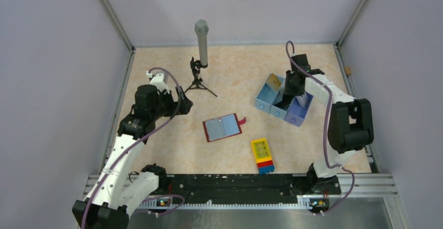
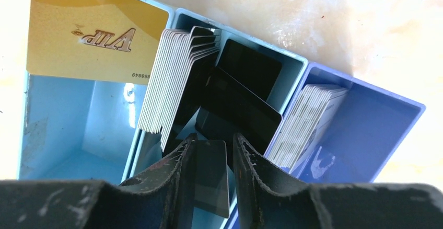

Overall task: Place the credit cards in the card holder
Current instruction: Pick up the credit card from the storage box.

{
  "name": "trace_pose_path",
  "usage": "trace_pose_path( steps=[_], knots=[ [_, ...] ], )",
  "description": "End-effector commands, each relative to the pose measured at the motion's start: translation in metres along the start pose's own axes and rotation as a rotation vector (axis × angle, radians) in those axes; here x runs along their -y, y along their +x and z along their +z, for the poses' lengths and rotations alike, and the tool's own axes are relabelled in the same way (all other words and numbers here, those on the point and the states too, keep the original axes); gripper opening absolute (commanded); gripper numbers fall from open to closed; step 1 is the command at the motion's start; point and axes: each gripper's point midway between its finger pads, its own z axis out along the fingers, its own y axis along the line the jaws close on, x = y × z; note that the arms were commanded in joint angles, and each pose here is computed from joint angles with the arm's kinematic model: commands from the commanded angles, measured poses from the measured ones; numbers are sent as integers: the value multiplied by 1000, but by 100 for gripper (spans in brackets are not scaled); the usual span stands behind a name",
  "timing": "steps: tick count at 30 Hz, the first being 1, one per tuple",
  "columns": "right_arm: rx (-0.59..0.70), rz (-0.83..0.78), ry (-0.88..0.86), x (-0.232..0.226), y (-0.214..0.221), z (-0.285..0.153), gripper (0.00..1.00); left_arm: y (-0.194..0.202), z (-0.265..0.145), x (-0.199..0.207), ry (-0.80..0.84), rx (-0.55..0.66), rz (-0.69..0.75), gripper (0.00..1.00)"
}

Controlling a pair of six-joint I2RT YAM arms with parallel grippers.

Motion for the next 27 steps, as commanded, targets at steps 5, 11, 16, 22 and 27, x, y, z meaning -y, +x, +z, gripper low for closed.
trace_pose_path(
  steps=[5, 11, 16, 22, 27],
  knots=[
    [-79, -86, 24, 4, -6, 2, 31, -7, -1, 0, 4, 31, 23, 99],
    [-141, -128, 21, 5, 4, 8, 32, -9, -2, 1, 6, 36, 25, 99],
    [-180, -135, -17, -2, 10, 10, 32, -8, -2, 1, 6, 37, 25, 99],
    [-177, -127, -79, -12, 8, 0, 32, -9, -2, 1, 6, 41, 25, 99],
    [-153, -105, -84, -13, 4, -9, 31, -10, -3, 1, 5, 44, 26, 99]
  ],
)
